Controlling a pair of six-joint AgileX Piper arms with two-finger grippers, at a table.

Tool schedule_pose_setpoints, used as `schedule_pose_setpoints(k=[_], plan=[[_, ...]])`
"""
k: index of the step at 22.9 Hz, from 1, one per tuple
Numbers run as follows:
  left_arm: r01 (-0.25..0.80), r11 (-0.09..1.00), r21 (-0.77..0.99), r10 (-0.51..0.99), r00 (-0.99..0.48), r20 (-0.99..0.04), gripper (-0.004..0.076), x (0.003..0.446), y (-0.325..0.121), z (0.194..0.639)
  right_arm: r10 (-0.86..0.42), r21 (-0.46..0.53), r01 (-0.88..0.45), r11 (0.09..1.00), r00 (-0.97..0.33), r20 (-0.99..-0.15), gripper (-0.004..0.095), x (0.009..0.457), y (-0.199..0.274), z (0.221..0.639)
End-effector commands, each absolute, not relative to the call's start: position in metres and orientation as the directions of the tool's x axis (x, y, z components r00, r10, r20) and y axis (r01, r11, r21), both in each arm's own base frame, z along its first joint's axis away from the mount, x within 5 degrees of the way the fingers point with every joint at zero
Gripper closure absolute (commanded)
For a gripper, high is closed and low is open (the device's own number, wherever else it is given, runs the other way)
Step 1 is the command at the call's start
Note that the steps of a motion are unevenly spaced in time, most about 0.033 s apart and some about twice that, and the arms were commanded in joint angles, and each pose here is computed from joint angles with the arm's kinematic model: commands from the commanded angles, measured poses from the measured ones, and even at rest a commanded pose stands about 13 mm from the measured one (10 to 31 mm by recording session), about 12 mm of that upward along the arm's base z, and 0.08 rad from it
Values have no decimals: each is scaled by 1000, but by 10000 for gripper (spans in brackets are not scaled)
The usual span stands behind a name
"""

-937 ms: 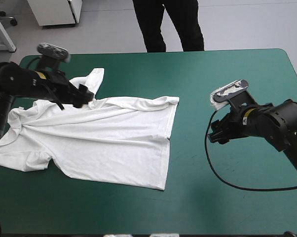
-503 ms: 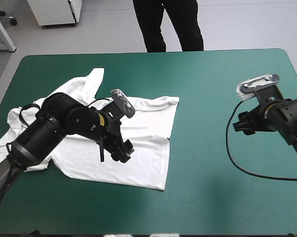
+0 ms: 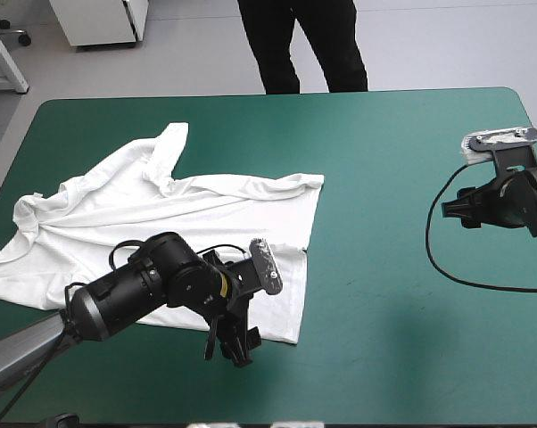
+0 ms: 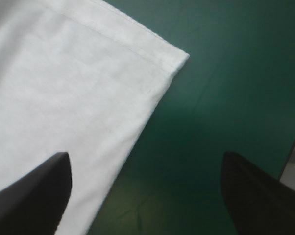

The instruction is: Fold the cloth

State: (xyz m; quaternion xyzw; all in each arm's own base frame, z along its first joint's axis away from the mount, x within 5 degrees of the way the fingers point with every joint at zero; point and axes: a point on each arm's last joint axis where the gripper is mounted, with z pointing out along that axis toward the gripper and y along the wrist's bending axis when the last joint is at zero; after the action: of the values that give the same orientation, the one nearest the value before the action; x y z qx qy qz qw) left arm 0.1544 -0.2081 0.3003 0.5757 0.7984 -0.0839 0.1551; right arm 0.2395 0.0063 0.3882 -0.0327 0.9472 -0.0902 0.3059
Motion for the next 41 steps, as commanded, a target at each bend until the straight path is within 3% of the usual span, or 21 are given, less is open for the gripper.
schedule_pose_setpoints(k=[1, 6, 15, 19, 25, 32, 41], plan=[[953, 297, 61, 872, -244, -424, 125, 151, -216, 302, -116, -180, 3, 984, -756, -645, 242, 239, 5, 403], [978, 203, 53, 908, -167, -385, 126, 149, -247, 265, -118, -174, -6, 985, -760, -639, 251, 238, 6, 403], [982, 181, 54, 932, -153, -328, 136, 161, -273, 219, -139, -148, -57, 987, -758, -637, 253, 238, 11, 402], [982, 184, 28, 942, -168, -291, 322, 162, -276, 206, -183, -122, -137, 983, -760, -624, 256, 237, 18, 401], [981, 193, 9, 941, -183, -286, 728, 162, -277, 202, -230, -80, -237, 968, -721, -653, 256, 238, 28, 402], [974, 217, -57, 946, -225, -235, 733, 156, -274, 201, -296, -15, -388, 922, -678, -672, 254, 272, 47, 382], [952, 255, -170, 935, -288, -209, 733, 147, -275, 203, -434, -7, -588, 809, -591, -680, 241, 377, 122, 348]])
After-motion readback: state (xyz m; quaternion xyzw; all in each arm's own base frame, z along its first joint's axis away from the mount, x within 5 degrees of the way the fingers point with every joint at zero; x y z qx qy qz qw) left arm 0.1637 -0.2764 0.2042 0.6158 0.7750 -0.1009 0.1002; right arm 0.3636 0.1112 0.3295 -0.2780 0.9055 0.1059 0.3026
